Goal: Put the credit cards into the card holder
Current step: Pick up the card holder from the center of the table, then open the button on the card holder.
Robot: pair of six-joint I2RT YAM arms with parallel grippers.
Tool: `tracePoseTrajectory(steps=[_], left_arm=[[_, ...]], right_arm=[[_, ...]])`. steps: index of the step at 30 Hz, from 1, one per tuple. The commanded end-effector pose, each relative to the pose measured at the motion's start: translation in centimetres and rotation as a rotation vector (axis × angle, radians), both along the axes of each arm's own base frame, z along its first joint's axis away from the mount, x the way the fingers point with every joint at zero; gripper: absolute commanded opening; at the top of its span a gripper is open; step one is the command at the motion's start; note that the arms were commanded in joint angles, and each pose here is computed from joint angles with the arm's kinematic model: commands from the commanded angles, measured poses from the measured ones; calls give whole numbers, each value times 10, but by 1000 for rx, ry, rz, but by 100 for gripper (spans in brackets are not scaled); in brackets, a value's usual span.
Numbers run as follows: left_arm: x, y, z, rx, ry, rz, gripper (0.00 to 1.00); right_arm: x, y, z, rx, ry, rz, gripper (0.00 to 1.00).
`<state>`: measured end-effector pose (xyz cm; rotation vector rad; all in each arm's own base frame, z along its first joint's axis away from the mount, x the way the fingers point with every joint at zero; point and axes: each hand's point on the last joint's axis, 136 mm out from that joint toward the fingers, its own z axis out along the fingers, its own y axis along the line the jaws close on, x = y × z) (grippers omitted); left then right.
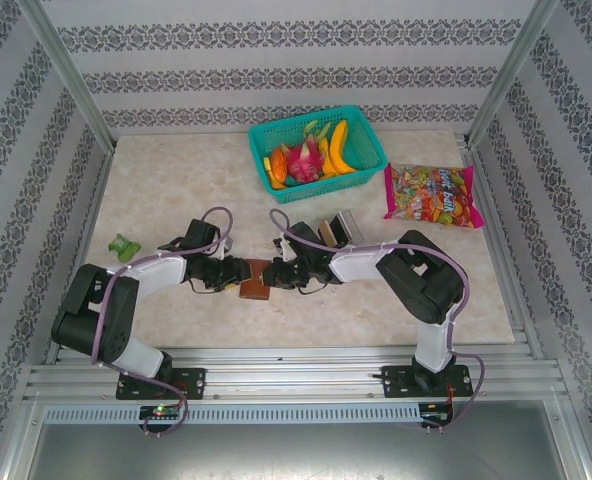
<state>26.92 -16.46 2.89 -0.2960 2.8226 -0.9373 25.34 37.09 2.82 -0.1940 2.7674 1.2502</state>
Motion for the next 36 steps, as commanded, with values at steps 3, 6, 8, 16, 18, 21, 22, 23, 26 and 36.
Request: tracePoseTrajectory(steps=[3, 6, 8, 16, 18, 21, 22, 23, 26, 36], left_arm=[[-1, -18, 0, -55, -25, -77, 42], [1, -23, 3, -87, -39, -82, 34], [2, -25, 8, -102, -56, -80, 25], [7, -32, 38, -160, -141, -79, 8], [8, -36, 44, -171, -158, -84, 6], [9, -44, 53, -189, -179, -88, 1], [9, -48, 55, -190, -182, -90, 1], [9, -49, 56, -186, -187, -87, 0], [10, -55, 61, -196, -205, -72, 0], [12, -68, 60, -216, -194, -81, 0]], right_arm=[[-8, -24, -35, -146, 59, -31, 16], [-6, -22, -31, -140, 54, -34, 17], [-3, -21, -28, -136, 49, -38, 17], [13, -25, 12, -141, -41, -77, 24], [16, -31, 22, -174, -77, -89, 26], [19, -41, 34, -250, -138, -110, 33], [20, -44, 37, -285, -166, -122, 34], [21, -47, 39, -310, -187, -133, 39], [22, -54, 42, -364, -223, -162, 46], [20, -54, 28, -481, -214, -166, 54]])
